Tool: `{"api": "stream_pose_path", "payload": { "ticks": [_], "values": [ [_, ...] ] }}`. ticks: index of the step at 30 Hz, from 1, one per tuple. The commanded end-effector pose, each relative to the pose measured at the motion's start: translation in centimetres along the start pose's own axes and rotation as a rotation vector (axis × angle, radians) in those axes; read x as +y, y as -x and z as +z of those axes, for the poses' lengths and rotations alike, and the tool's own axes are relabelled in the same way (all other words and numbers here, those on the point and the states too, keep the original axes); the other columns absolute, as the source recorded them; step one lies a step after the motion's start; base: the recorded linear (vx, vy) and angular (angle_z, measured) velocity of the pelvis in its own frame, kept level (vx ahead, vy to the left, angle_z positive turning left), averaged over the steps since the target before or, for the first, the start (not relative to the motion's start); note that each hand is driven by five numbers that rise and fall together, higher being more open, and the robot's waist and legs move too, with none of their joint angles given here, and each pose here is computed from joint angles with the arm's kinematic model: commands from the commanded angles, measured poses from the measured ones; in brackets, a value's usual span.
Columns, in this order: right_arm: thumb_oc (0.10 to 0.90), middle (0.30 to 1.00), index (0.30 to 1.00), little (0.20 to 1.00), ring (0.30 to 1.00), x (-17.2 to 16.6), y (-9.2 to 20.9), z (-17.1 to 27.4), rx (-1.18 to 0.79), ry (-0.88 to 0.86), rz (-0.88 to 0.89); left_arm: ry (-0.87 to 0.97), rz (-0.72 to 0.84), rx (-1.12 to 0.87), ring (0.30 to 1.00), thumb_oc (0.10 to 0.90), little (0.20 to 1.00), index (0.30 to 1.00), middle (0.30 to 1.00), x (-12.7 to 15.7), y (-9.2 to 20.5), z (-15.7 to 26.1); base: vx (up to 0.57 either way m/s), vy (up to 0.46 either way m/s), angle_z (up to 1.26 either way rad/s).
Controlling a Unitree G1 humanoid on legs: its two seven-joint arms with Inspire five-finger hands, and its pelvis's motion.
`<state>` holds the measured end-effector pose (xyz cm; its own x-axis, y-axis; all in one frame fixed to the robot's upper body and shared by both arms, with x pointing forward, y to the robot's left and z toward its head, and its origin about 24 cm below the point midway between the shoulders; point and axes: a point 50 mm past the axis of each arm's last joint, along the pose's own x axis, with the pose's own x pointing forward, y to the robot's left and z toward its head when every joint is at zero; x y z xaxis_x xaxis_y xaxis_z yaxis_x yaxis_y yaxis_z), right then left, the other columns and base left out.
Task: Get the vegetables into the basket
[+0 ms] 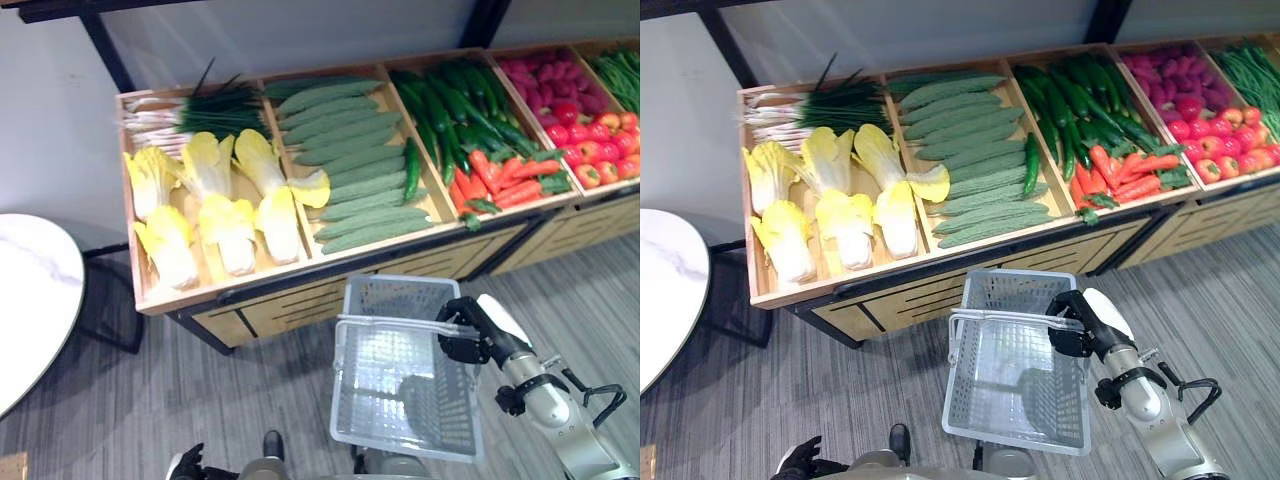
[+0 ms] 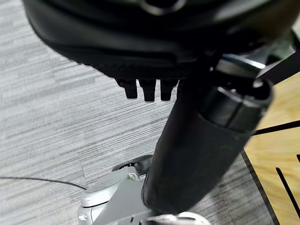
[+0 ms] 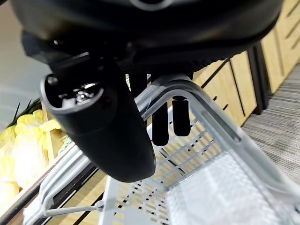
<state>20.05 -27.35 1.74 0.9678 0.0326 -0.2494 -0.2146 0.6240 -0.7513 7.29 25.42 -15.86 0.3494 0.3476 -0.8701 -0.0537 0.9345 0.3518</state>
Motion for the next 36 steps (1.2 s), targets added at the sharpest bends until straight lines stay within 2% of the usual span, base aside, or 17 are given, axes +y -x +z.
{"api": "stream_pose_path", "payload": {
  "ticks": [1,6,8,9,11,12,13,17,18,20,22,25,27,29,35,36],
  "values": [
    [0.400,0.300,0.300,0.300,0.300,-4.1,-1.0,4.1,-0.234,-0.030,-0.183,0.017,0.067,-0.030,1.000,0.900,1.000,1.000,1.000,1.9,-0.4,1.5,0.02,-0.014,0.10],
    [0.400,0.300,0.300,0.300,0.300,-2.1,-0.4,0.2,-0.058,0.017,-0.125,0.068,0.121,-0.027,1.000,0.900,1.000,1.000,1.000,2.3,-0.3,1.2,0.02,0.029,0.08],
    [0.400,0.300,0.300,0.300,0.300,-1.1,-0.1,-1.5,0.014,0.024,-0.108,0.101,0.187,-0.036,1.000,0.900,1.000,1.000,1.000,3.0,-0.3,1.3,0.01,0.046,0.03],
    [0.400,0.300,0.300,0.300,0.300,0.6,0.4,-3.7,0.122,-0.001,-0.084,0.181,0.298,-0.065,1.000,0.900,1.000,1.000,1.000,4.3,-0.2,1.9,0.02,0.055,0.02],
    [0.400,0.300,0.300,0.300,0.300,1.5,0.4,-4.5,0.158,-0.004,-0.065,0.214,0.346,-0.079,1.000,0.900,1.000,1.000,1.000,4.8,-0.2,2.2,0.01,0.020,0.01],
    [0.400,0.300,0.300,0.300,0.300,2.7,0.6,-5.5,0.216,-0.017,-0.048,0.277,0.426,-0.098,1.000,0.900,1.000,1.000,1.000,5.9,-0.1,2.6,0.03,0.028,0.03],
    [0.400,0.300,0.300,0.300,0.300,4.6,1.3,-7.0,0.308,-0.036,-0.010,0.379,0.552,-0.147,1.000,0.900,1.000,1.000,1.000,7.3,0.3,3.8,0.05,0.035,0.05],
    [0.400,0.300,0.300,0.300,0.300,7.4,2.3,-9.2,0.462,-0.051,0.049,0.486,0.665,-0.258,1.000,0.900,1.000,1.000,1.000,8.7,0.9,6.0,0.04,0.030,0.06],
    [0.400,0.300,0.300,0.300,0.300,8.6,3.2,-10.2,0.537,-0.047,0.084,0.524,0.729,-0.359,1.000,0.900,1.000,1.000,1.000,9.6,1.7,7.8,0.03,0.022,0.10],
    [0.400,0.300,0.300,0.300,0.300,9.1,3.5,-10.6,0.570,-0.044,0.091,0.502,0.767,-0.407,1.000,0.900,1.000,1.000,1.000,10.0,2.1,8.6,0.02,0.010,0.09],
    [0.400,0.300,0.300,0.300,0.300,10.2,4.9,-11.7,0.675,-0.060,0.109,0.579,0.844,-0.527,1.000,0.900,1.000,1.000,1.000,11.1,3.5,10.6,0.03,0.007,0.05],
    [0.400,0.300,0.300,0.300,0.300,10.7,5.6,-12.2,0.728,-0.067,0.113,0.609,0.893,-0.607,1.000,0.900,1.000,1.000,1.000,12.0,4.5,12.0,0.02,0.001,0.04],
    [0.400,0.300,0.300,0.300,0.300,11.3,6.3,-12.5,0.761,-0.072,0.130,0.559,0.952,-0.761,1.000,0.900,1.000,1.000,1.000,13.0,6.4,14.5,0.03,-0.009,0.07],
    [0.400,0.300,0.300,0.300,0.300,11.5,6.5,-12.6,0.776,-0.073,0.133,0.521,0.959,-0.810,1.000,0.900,1.000,1.000,1.000,13.1,7.0,15.4,0.02,-0.014,0.05],
    [0.400,0.300,0.300,0.300,0.300,11.1,6.1,-12.5,0.752,-0.057,0.135,0.394,0.870,-1.039,1.000,0.900,1.000,1.000,1.000,11.9,9.2,19.7,0.01,-0.014,0.03],
    [0.400,0.300,0.300,0.300,0.300,10.8,5.4,-12.1,0.718,-0.046,0.138,0.375,0.845,-1.138,1.000,0.900,1.000,1.000,1.000,11.8,10.5,21.7,0.00,0.000,0.00]
  ]
}}
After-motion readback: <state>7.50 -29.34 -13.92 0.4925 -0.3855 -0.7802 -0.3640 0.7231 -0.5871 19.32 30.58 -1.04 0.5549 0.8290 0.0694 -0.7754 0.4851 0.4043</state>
